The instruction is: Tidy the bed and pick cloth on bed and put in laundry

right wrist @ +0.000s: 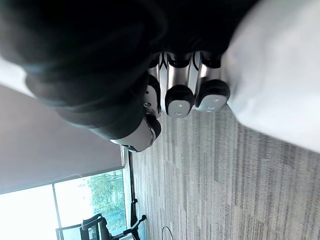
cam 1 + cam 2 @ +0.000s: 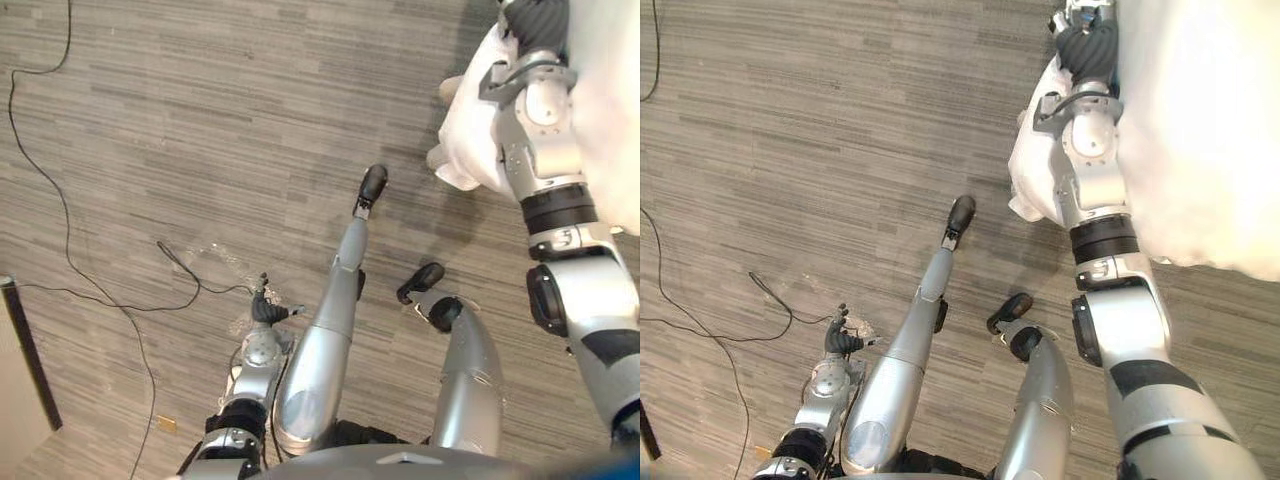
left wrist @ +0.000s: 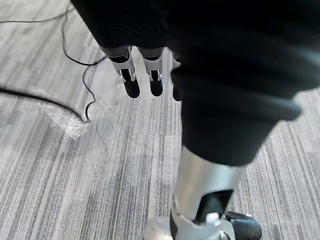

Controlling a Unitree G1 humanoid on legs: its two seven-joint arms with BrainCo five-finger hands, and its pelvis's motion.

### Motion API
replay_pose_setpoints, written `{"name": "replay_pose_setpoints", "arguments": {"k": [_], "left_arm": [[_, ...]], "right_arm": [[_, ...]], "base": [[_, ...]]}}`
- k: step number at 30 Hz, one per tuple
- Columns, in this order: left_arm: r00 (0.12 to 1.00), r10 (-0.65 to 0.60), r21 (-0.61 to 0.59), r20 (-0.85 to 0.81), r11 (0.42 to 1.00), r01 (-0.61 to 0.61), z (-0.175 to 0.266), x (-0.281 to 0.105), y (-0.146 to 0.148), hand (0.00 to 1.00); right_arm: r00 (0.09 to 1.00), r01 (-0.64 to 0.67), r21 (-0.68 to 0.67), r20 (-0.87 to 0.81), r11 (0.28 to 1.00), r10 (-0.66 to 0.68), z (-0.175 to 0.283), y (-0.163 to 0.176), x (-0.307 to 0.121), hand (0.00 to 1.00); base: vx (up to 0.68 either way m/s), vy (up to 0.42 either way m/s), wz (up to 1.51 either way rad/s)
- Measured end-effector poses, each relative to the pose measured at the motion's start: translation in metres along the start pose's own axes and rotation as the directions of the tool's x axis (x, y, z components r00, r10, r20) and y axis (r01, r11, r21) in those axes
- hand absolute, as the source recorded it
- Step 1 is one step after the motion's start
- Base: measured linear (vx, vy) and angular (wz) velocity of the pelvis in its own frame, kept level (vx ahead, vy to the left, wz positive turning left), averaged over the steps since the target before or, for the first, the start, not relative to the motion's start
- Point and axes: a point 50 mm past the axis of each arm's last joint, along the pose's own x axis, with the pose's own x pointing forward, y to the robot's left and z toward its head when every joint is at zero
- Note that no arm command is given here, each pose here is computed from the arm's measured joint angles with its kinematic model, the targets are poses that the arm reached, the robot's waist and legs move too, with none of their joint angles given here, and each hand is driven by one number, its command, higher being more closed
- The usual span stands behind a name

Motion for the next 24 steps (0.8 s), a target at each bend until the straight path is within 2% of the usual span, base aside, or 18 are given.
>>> {"name": "replay_pose_setpoints", "arguments": {"k": [3,5,7,10,12,13,14,15,18,20,21,24], "left_arm": [[1.000,0.013,-0.018,-0.013,1.000,-0.013,-0.002,0.000,0.002,0.00],[0.999,0.027,-0.039,-0.022,0.999,-0.028,-0.003,0.001,0.006,0.00],[0.998,0.044,-0.063,-0.043,0.997,-0.047,-0.006,0.001,0.010,0.00],[0.995,0.058,-0.080,-0.086,0.995,-0.065,-0.013,0.002,0.015,0.00],[0.990,0.076,-0.090,-0.119,0.992,-0.087,-0.019,0.003,0.022,0.00],[0.990,0.068,-0.090,-0.127,0.993,-0.079,-0.019,0.004,0.023,0.00],[0.990,0.062,-0.090,-0.127,0.993,-0.074,-0.018,0.005,0.023,0.00],[0.991,0.061,-0.091,-0.121,0.993,-0.072,-0.016,0.007,0.023,0.00],[0.988,0.054,-0.092,-0.143,0.993,-0.067,-0.017,0.009,0.028,0.00],[0.987,0.048,-0.087,-0.156,0.994,-0.062,-0.020,0.009,0.030,0.00],[0.985,0.042,-0.083,-0.167,0.995,-0.056,-0.021,0.009,0.030,0.00],[0.982,0.039,-0.080,-0.183,0.995,-0.055,-0.025,0.007,0.032,0.00]], "right_arm": [[0.999,-0.034,0.041,0.037,0.999,0.032,0.004,0.008,-0.001,1.00],[0.999,-0.043,0.128,0.001,0.991,0.043,-0.005,0.016,-0.006,1.00],[0.992,-0.034,0.231,-0.109,0.972,0.061,-0.037,0.029,-0.028,1.00],[0.944,0.008,0.313,-0.317,0.950,0.096,-0.093,0.049,-0.080,1.00],[0.858,0.063,0.337,-0.498,0.939,0.121,-0.133,0.060,-0.126,1.00],[0.766,0.128,0.331,-0.632,0.935,0.119,-0.160,0.061,-0.164,1.00],[0.713,0.189,0.319,-0.694,0.929,0.094,-0.172,0.057,-0.184,1.00],[0.586,0.322,0.250,-0.810,0.913,0.015,-0.195,0.038,-0.227,1.00],[0.318,0.527,0.012,-0.930,0.850,-0.184,-0.217,-0.027,-0.321,1.00],[0.271,0.555,-0.043,-0.935,0.831,-0.229,-0.216,-0.044,-0.340,1.00],[0.220,0.573,-0.114,-0.933,0.812,-0.286,-0.213,-0.066,-0.362,1.00],[0.146,0.597,-0.195,-0.928,0.778,-0.344,-0.207,-0.087,-0.390,1.00]], "base": [[-0.01,0.043,-0.10],[0.00,0.047,-0.01],[0.06,0.039,0.01],[0.09,0.035,-0.12],[0.06,0.031,-0.28],[0.05,0.022,-0.28],[0.05,0.025,-0.40],[0.03,0.026,-0.39],[0.01,0.037,-0.62],[0.01,0.001,-0.62],[0.01,-0.018,-0.66],[0.03,-0.050,-0.39]]}}
